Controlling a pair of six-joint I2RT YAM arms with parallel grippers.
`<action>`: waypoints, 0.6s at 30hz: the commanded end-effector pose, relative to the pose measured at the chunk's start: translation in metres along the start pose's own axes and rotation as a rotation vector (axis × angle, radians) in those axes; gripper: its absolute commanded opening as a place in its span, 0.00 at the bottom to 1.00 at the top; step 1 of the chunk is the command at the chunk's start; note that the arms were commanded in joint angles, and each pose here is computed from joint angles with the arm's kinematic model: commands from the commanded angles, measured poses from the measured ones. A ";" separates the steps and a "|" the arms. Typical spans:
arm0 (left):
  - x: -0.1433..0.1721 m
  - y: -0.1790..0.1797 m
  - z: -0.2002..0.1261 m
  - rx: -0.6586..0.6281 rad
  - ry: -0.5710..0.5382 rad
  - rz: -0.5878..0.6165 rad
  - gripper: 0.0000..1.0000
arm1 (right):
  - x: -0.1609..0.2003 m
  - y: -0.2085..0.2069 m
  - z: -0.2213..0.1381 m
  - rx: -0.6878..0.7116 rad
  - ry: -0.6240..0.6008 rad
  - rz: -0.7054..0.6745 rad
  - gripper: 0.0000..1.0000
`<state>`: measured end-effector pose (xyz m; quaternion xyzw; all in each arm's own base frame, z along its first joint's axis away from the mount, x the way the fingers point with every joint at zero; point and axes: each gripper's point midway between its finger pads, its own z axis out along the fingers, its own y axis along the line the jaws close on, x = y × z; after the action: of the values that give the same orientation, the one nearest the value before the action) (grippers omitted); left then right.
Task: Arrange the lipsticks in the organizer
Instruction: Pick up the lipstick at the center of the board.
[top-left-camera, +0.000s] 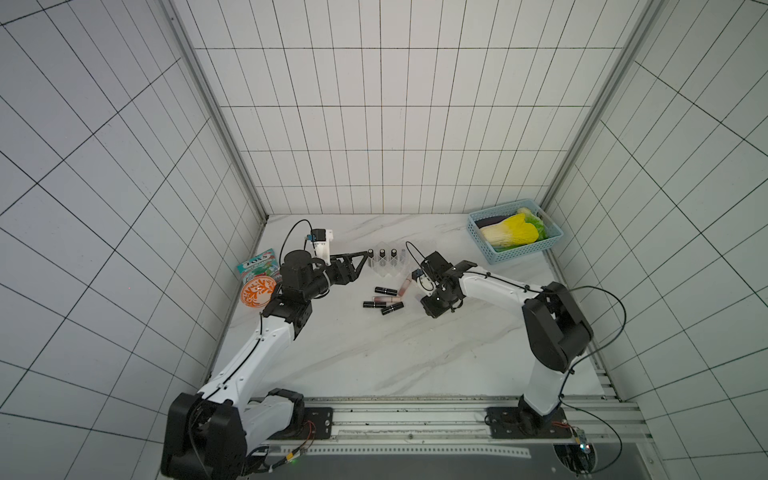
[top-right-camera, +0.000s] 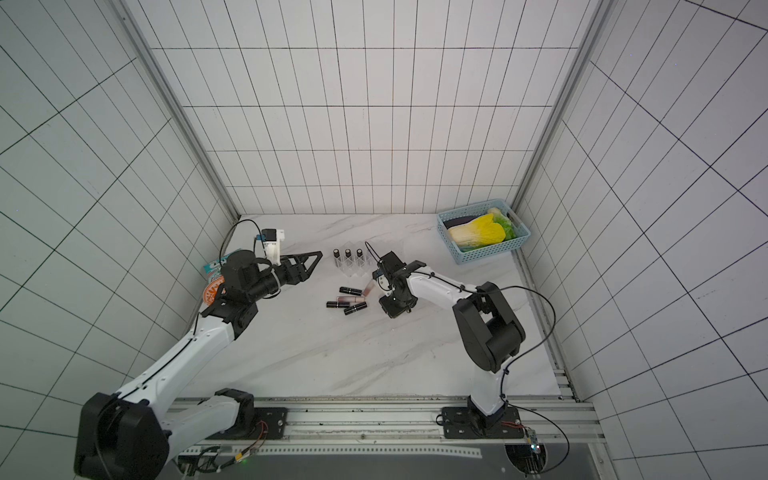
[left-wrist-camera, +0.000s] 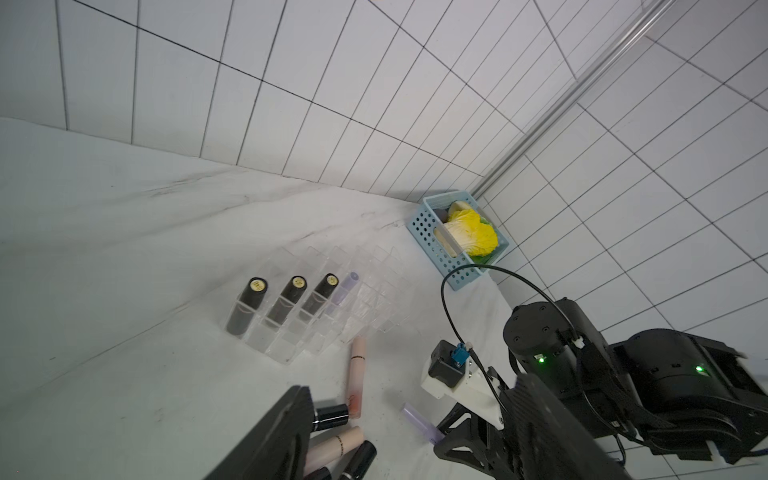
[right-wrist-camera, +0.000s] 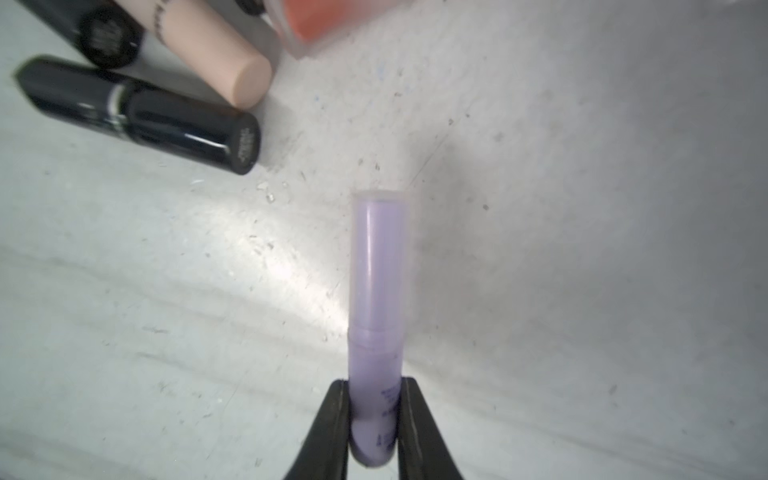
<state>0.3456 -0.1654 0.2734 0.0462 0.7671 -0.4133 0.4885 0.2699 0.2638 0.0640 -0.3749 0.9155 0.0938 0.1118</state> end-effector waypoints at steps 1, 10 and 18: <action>0.006 -0.032 0.003 0.179 0.107 -0.011 0.80 | -0.008 0.004 -0.040 -0.012 -0.120 0.041 0.19; 0.033 -0.087 0.014 0.467 0.334 -0.077 0.82 | -0.027 0.035 -0.114 -0.157 -0.336 0.033 0.19; 0.058 -0.108 0.032 0.525 0.430 -0.059 0.76 | -0.038 0.057 -0.147 -0.247 -0.424 0.012 0.18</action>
<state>0.2891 -0.2694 0.2823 0.2149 0.7278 -0.5872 0.2816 0.2441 0.2828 0.1956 -0.3509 0.8715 0.2459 0.2384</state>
